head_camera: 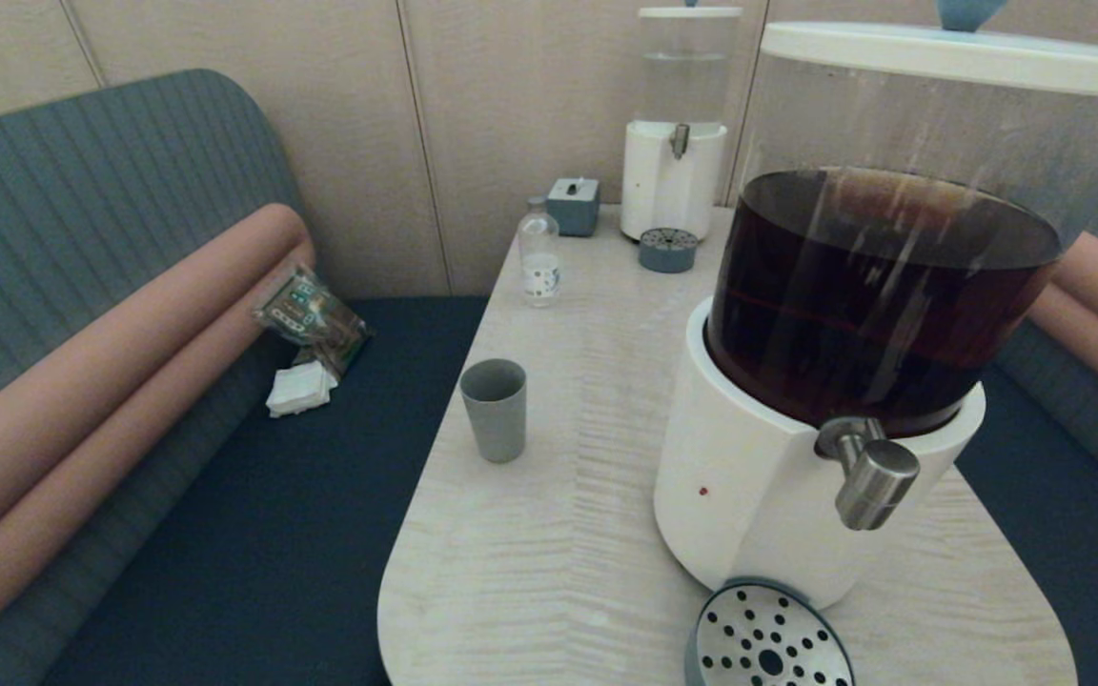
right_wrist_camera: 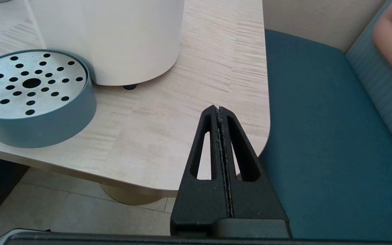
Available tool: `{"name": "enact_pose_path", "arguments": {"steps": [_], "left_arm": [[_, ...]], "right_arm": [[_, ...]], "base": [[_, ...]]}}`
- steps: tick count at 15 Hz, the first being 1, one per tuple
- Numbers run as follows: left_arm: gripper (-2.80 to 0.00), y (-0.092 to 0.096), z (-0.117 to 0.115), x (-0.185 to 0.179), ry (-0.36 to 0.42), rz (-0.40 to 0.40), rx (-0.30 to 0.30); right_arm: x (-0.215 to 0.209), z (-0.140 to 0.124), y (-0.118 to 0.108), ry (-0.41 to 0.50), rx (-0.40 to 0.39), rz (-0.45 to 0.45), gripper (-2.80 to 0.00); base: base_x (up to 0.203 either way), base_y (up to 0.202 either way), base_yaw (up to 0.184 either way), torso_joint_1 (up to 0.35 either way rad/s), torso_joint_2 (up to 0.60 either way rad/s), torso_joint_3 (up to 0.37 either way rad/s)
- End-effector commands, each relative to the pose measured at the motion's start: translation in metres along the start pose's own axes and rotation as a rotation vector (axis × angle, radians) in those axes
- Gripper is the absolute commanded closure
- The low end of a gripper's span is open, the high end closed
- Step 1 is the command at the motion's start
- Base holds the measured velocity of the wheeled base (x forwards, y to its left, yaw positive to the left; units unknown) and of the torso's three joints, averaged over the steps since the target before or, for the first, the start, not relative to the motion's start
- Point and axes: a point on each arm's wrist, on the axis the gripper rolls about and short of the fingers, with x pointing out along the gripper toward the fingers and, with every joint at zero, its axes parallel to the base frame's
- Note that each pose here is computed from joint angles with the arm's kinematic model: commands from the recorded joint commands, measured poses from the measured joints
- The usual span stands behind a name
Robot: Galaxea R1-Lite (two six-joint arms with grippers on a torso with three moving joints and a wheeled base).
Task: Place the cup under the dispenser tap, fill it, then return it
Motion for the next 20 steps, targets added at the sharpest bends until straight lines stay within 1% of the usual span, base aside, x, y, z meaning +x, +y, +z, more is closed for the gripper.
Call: {"name": "enact_pose_path", "arguments": {"steps": [1, 4, 6, 7, 8, 9, 11, 12, 13, 14, 17, 18, 20], "left_arm": [[0.0, -0.025, 0.025, -0.038, -0.127, -0.003, 0.078], [0.0, -0.044, 0.031, -0.066, -0.1, 0.044, 0.12], [0.0, -0.052, 0.032, -0.08, -0.109, 0.062, 0.162], [0.0, -0.055, 0.026, -0.087, -0.099, 0.074, 0.178], [0.0, -0.053, 0.018, -0.089, -0.08, 0.087, 0.196], [0.0, -0.051, 0.009, -0.091, -0.058, 0.094, 0.19], [0.0, -0.045, -0.023, -0.098, 0.04, 0.116, 0.154], [0.0, -0.043, -0.034, -0.1, 0.083, 0.138, 0.14], [0.0, -0.041, -0.038, -0.101, 0.118, 0.2, 0.138], [0.0, -0.039, -0.044, -0.102, 0.173, 0.25, 0.14], [0.0, -0.033, -0.065, -0.11, 0.382, 0.403, 0.138], [0.0, -0.032, -0.071, -0.113, 0.446, 0.432, 0.135], [0.0, -0.032, -0.083, -0.12, 0.581, 0.466, 0.105]], "right_arm": [[0.0, -0.003, 0.0, 0.003, -0.001, 0.001, 0.0], [0.0, -0.003, 0.0, 0.003, -0.001, 0.001, 0.0], [0.0, -0.003, 0.0, 0.003, -0.001, 0.001, 0.0], [0.0, -0.003, 0.0, 0.003, -0.001, 0.001, 0.0], [0.0, -0.003, 0.0, 0.003, -0.001, 0.001, 0.0], [0.0, -0.003, 0.0, 0.003, -0.001, 0.001, 0.0], [0.0, -0.003, 0.0, 0.005, 0.0, 0.001, 0.0], [0.0, -0.003, 0.0, 0.003, -0.001, 0.001, 0.0], [0.0, -0.003, 0.0, 0.003, -0.001, 0.001, 0.0], [0.0, -0.003, 0.0, 0.003, -0.001, 0.001, 0.0], [0.0, -0.003, 0.0, 0.003, -0.001, 0.001, 0.0], [0.0, -0.003, 0.0, 0.003, -0.001, 0.001, 0.0], [0.0, -0.003, 0.0, 0.003, -0.001, 0.001, 0.0]], "base": [[0.0, 0.0, 0.0, 0.0, 0.0, 0.0], [0.0, 0.0, 0.0, 0.0, 0.0, 0.0], [0.0, 0.0, 0.0, 0.0, 0.0, 0.0], [0.0, 0.0, 0.0, 0.0, 0.0, 0.0], [0.0, 0.0, 0.0, 0.0, 0.0, 0.0], [0.0, 0.0, 0.0, 0.0, 0.0, 0.0], [0.0, 0.0, 0.0, 0.0, 0.0, 0.0], [0.0, 0.0, 0.0, 0.0, 0.0, 0.0], [0.0, 0.0, 0.0, 0.0, 0.0, 0.0], [0.0, 0.0, 0.0, 0.0, 0.0, 0.0], [0.0, 0.0, 0.0, 0.0, 0.0, 0.0], [0.0, 0.0, 0.0, 0.0, 0.0, 0.0], [0.0, 0.0, 0.0, 0.0, 0.0, 0.0]]}}
